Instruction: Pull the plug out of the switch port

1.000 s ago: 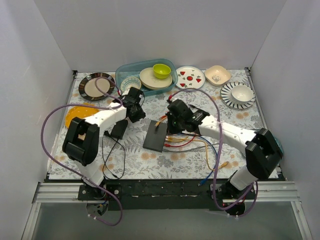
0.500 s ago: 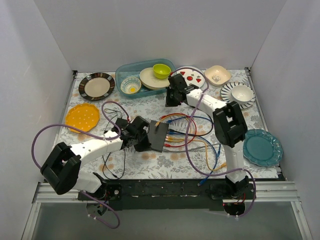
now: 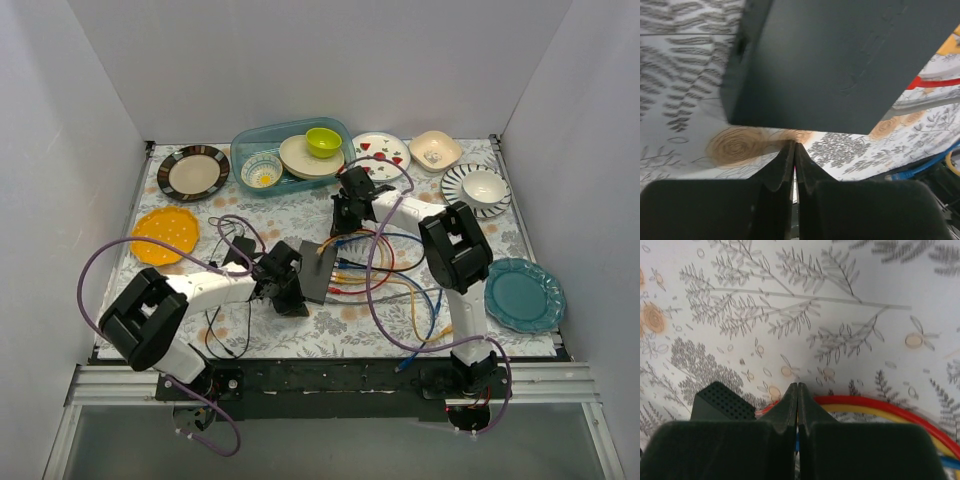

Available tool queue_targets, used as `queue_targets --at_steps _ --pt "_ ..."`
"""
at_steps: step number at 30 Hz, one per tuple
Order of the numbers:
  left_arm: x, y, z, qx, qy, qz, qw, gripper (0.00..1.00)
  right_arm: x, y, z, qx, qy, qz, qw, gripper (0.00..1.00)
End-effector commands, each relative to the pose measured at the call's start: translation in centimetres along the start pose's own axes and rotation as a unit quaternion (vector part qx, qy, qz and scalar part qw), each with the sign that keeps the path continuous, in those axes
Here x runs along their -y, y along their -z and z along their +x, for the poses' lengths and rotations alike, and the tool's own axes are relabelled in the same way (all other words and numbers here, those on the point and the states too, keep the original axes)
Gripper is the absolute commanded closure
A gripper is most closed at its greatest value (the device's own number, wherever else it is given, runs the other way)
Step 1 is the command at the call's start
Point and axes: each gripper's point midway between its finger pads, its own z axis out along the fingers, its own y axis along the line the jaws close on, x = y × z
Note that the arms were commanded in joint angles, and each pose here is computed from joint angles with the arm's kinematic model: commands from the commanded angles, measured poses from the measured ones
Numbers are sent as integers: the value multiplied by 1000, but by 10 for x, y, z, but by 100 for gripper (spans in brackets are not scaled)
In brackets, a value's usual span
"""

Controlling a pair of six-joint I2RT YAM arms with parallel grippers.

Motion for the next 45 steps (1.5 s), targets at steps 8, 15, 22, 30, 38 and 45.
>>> queue_targets --at_steps 8,15,22,30,38,45 --pt "13 -33 -28 -24 13 10 1000 92 5 28 69 -36 -39 -20 998 99" --pt "0 -39 -82 -1 63 3 998 89 -15 34 93 -47 -47 -39 997 99" --pt "-23 -33 -132 41 101 -26 994 86 -24 36 102 -54 -50 -47 996 99" --pt "-35 -29 -182 72 133 -30 988 85 -42 38 114 -70 -56 -68 994 99" --pt "-26 -31 -230 94 140 -21 986 85 -52 44 102 -62 -48 -68 995 99" --pt "-6 -18 -269 128 127 -6 984 82 -22 79 52 26 -70 -11 997 99"
